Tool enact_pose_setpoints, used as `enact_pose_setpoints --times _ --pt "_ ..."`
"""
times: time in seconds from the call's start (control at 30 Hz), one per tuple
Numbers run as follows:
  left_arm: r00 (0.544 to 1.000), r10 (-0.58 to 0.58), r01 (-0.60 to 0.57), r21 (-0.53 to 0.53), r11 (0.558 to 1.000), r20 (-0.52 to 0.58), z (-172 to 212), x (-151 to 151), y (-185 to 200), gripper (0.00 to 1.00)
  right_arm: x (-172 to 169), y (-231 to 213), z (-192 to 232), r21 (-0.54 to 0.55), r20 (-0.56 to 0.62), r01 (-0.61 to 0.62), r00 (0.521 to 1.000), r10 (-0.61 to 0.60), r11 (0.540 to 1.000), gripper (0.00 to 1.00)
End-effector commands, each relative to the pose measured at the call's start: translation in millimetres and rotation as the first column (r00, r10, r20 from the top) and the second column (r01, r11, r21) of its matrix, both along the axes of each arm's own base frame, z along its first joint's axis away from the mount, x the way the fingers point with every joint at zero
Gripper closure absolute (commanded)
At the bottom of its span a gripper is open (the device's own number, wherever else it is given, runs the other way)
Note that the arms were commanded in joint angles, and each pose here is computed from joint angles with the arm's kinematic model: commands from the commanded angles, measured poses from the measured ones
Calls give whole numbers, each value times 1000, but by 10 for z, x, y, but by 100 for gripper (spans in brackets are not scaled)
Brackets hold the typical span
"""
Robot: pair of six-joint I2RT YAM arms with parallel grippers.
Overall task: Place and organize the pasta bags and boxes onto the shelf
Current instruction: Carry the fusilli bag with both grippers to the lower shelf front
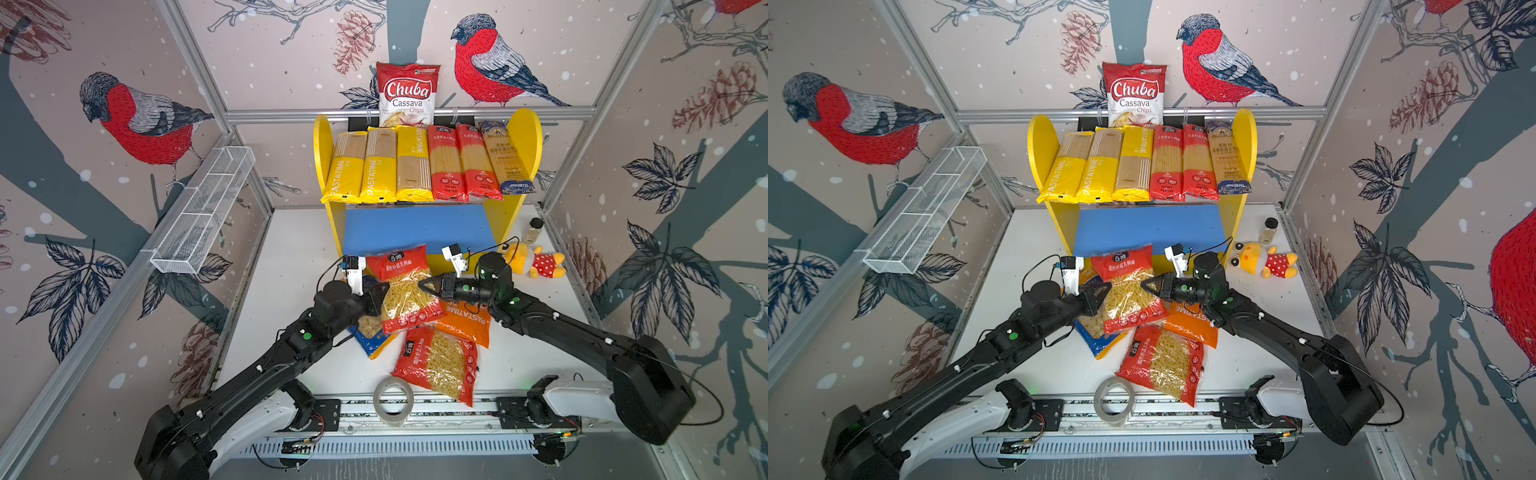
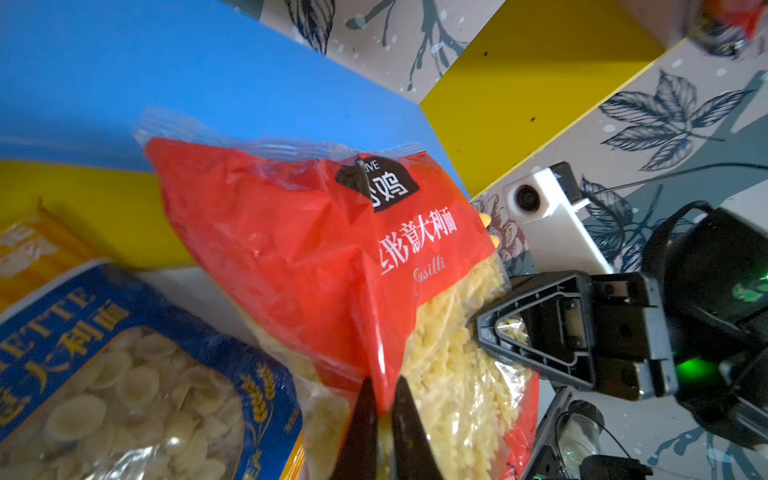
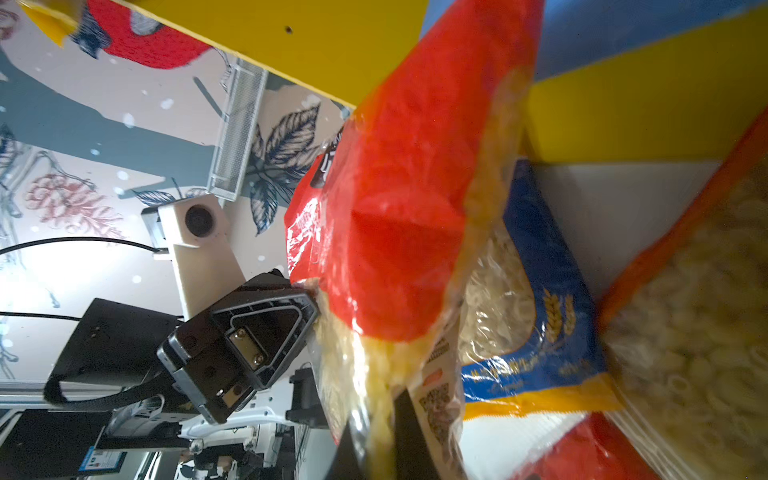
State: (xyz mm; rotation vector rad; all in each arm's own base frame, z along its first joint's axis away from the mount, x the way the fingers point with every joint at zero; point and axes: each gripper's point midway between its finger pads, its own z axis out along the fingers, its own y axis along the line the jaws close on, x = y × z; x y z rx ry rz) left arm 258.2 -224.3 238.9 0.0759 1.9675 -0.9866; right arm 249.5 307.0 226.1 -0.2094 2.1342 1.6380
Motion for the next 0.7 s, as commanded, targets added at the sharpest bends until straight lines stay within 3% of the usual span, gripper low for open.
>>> enact_pose_setpoints --times 0.0,0.17,0.43,0.67 --pt "988 49 -49 -4 999 146 392 176 73 95 334 -61 562 151 121 129 982 -148 980 100" --pt "990 68 -75 55 996 123 442 332 80 90 601 -15 771 183 159 197 961 -227 963 100" --pt "987 150 -156 143 977 51 367 447 276 67 1035 101 848 196 150 275 940 -306 941 100" --pt "990 141 -144 115 983 31 325 351 297 63 1391 297 572 126 84 289 950 -301 949 100"
